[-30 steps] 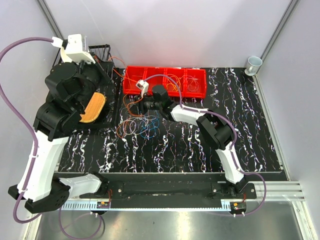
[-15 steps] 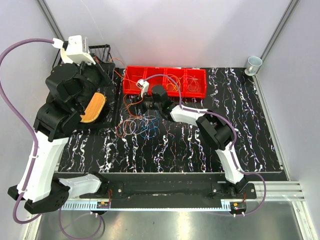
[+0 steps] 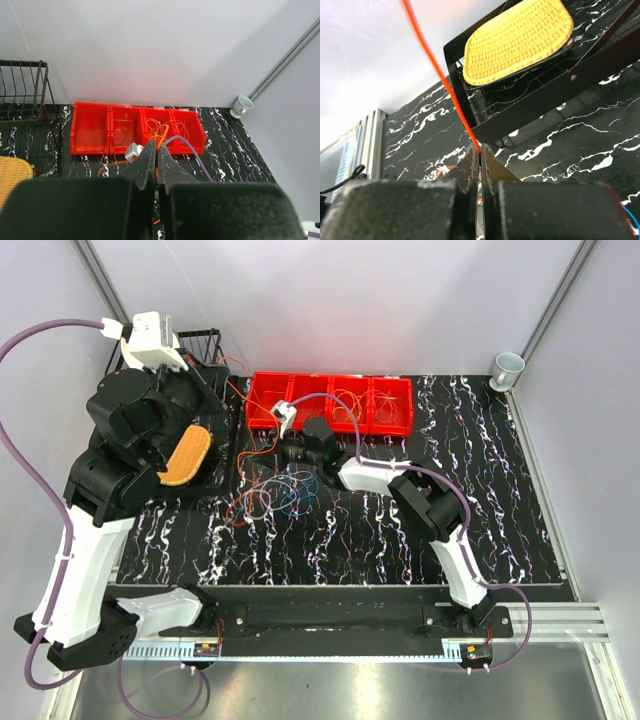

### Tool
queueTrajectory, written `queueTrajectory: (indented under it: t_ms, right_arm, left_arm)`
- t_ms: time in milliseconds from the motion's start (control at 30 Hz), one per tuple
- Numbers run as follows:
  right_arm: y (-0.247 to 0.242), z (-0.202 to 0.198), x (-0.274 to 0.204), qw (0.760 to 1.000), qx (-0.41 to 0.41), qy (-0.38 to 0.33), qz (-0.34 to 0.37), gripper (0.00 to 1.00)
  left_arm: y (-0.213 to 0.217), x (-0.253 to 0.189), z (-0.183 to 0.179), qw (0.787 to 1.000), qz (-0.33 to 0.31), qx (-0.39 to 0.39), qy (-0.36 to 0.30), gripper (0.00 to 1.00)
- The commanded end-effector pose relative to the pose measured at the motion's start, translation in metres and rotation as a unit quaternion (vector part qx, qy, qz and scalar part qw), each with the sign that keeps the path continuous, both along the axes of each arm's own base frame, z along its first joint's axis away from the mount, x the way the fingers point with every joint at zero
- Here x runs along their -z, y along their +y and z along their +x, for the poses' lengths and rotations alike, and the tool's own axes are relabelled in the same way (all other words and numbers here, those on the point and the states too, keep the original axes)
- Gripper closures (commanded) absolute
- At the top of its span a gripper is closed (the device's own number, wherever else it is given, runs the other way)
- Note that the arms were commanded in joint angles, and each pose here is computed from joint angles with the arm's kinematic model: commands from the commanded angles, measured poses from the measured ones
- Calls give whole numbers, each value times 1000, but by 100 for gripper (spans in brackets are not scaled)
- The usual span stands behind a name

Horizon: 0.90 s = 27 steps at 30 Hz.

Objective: Untangle the cables

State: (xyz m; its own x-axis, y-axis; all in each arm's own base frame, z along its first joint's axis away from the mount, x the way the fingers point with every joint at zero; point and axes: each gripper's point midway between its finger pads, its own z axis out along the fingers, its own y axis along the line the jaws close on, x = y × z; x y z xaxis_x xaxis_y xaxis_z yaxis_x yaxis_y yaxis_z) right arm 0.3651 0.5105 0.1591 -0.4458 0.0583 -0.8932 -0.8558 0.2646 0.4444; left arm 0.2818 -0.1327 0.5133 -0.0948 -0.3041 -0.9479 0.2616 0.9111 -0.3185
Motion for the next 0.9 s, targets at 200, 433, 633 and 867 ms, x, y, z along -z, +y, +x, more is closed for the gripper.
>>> queueTrajectory:
  t_ms: [200, 433, 633, 867]
  right_arm:
    - [-33, 4, -86, 996, 62, -59, 21, 100]
    - [-91, -7, -133, 992, 82, -84, 43, 100]
    - [-110, -17, -122, 997, 43, -66, 24, 100]
    - [-116, -29, -126, 998, -3, -48, 44, 100]
  left_arm:
    - [20, 5, -12, 1000, 4, -30, -5, 100]
    - [29, 86, -13, 996, 24, -56, 60, 100]
    - [-1, 164, 6, 992, 21, -22, 125, 100]
    - [-60, 223, 42, 982, 9, 56, 178, 100]
